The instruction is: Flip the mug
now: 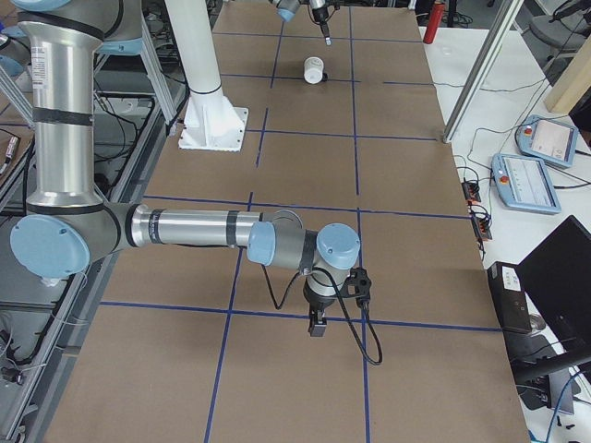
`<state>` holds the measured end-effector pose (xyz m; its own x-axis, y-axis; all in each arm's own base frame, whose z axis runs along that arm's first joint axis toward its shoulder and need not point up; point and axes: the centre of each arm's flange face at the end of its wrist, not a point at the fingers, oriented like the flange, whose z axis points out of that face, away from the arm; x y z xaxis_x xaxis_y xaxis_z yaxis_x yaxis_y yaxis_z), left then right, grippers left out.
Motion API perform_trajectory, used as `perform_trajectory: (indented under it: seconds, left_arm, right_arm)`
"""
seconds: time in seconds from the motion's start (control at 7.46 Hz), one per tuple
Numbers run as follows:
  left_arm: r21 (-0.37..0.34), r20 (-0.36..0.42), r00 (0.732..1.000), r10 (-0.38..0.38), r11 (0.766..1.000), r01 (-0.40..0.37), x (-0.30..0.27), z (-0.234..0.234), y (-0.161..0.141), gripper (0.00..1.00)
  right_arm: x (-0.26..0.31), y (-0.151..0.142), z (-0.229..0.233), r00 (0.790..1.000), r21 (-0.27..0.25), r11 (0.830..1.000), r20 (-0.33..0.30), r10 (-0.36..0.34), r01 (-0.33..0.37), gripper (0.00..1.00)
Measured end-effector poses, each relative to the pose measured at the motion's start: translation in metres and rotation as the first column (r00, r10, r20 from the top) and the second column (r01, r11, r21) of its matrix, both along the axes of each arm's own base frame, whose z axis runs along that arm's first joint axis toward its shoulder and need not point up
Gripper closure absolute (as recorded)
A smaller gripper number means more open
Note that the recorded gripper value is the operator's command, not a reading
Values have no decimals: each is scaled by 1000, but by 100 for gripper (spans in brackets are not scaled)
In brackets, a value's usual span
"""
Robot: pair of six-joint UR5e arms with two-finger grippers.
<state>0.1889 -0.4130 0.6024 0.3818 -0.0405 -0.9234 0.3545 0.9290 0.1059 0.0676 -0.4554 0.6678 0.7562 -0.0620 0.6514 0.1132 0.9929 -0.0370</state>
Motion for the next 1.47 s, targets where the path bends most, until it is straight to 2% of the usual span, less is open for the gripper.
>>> perform_trajectory:
  seconds: [0.13, 0.27, 0.4, 0.67, 0.8, 1.21, 1.34, 1.47]
  left_arm:
    - [53, -117, 992, 46, 998, -40, 1, -7, 18, 1]
    - [102, -221, 970, 106, 991, -85, -1, -14, 35, 1]
    - [136, -285, 948, 142, 985, -107, -1, -20, 44, 2]
    - [199, -343, 923, 178, 973, -114, 14, -36, 44, 2]
    - [209, -352, 921, 167, 973, -97, 27, -38, 37, 2]
    - [183, -380, 915, 136, 981, -69, 70, -42, 21, 2]
    - [176, -401, 905, 143, 981, -77, 85, -50, 21, 7]
    - [175, -414, 897, 154, 981, -87, 95, -55, 23, 29]
  right_arm:
    - [0, 0, 0, 1000, 0, 1000, 0, 0, 0, 0]
    - [0, 0, 0, 1000, 0, 1000, 0, 0, 0, 0]
    - [0, 0, 0, 1000, 0, 1000, 0, 0, 0, 0]
    - [0, 0, 0, 1000, 0, 1000, 0, 0, 0, 0]
    - [0, 0, 0, 1000, 0, 1000, 0, 0, 0, 0]
    - [0, 0, 0, 1000, 0, 1000, 0, 0, 0, 0]
    - [0, 0, 0, 1000, 0, 1000, 0, 0, 0, 0]
    - [0, 0, 0, 1000, 0, 1000, 0, 0, 0, 0]
